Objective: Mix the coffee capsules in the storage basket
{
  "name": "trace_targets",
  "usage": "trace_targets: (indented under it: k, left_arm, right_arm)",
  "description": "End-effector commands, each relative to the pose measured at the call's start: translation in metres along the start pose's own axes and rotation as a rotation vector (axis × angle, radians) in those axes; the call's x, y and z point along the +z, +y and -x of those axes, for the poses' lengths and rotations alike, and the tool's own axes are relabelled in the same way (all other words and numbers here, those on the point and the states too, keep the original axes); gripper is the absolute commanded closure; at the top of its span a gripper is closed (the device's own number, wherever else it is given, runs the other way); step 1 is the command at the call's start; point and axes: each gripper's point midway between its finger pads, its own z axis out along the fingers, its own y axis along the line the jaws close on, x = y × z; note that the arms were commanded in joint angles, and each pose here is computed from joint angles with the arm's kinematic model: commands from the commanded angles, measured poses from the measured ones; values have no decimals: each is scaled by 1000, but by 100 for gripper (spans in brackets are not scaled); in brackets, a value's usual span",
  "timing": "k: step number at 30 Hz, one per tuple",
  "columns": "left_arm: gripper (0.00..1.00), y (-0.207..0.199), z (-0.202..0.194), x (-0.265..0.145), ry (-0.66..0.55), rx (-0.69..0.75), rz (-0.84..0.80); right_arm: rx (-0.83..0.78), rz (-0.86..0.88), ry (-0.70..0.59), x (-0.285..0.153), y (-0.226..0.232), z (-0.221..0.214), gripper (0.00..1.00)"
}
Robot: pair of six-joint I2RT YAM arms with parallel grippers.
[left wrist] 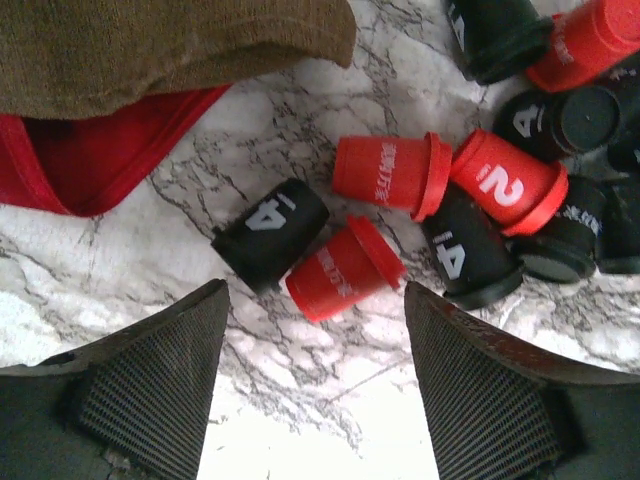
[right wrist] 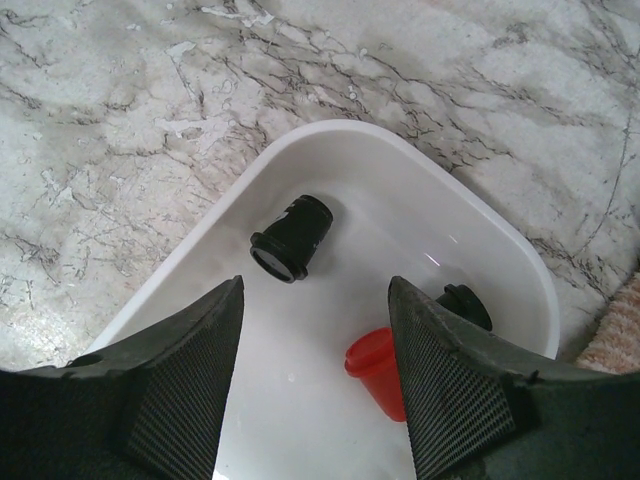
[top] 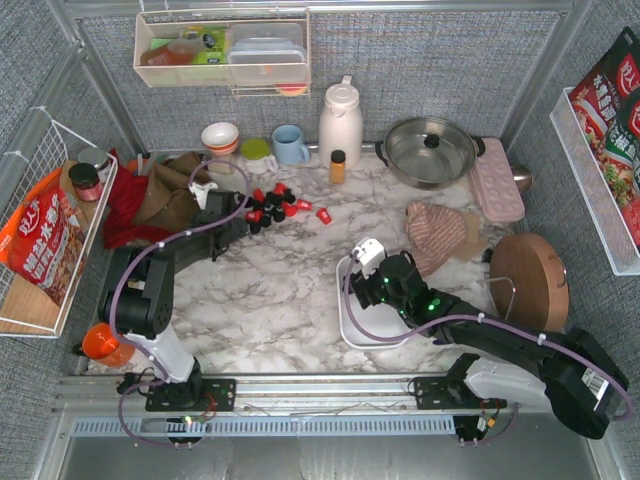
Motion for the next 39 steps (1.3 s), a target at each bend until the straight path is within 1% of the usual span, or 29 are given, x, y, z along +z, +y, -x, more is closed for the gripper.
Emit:
trace_targets:
  k: [1, 9, 17, 24, 27, 29, 32, 39]
  left_arm:
    - [22, -6, 2, 10, 22, 2, -12]
    - [33, -22, -10, 21, 89, 12, -78]
    - [35, -19, -33, 23, 161, 10, -89]
    - [49, -23, -47, 17, 209, 38, -143]
    - [52, -25, -48, 11, 217, 46, -166]
    - [51, -26, -49, 6, 222, 48, -179]
    - [42, -23, -51, 0, 230, 52, -183]
    - [36, -19, -47, -16, 212, 104, -188]
  right_arm:
    - [1, 26, -22, 3, 5, 5, 36]
    - [-7, 42, -5, 5, 8, 0, 36]
    - [-6, 46, 1, 5, 9, -1, 36]
    - [-3, 43, -2, 4, 7, 0, 36]
    - [-3, 42, -3, 4, 7, 0, 36]
    - [-2, 39, -1, 4, 7, -1, 36]
    - [-2, 38, -1, 4, 6, -1, 36]
    - [4, 42, 9, 6, 7, -3, 36]
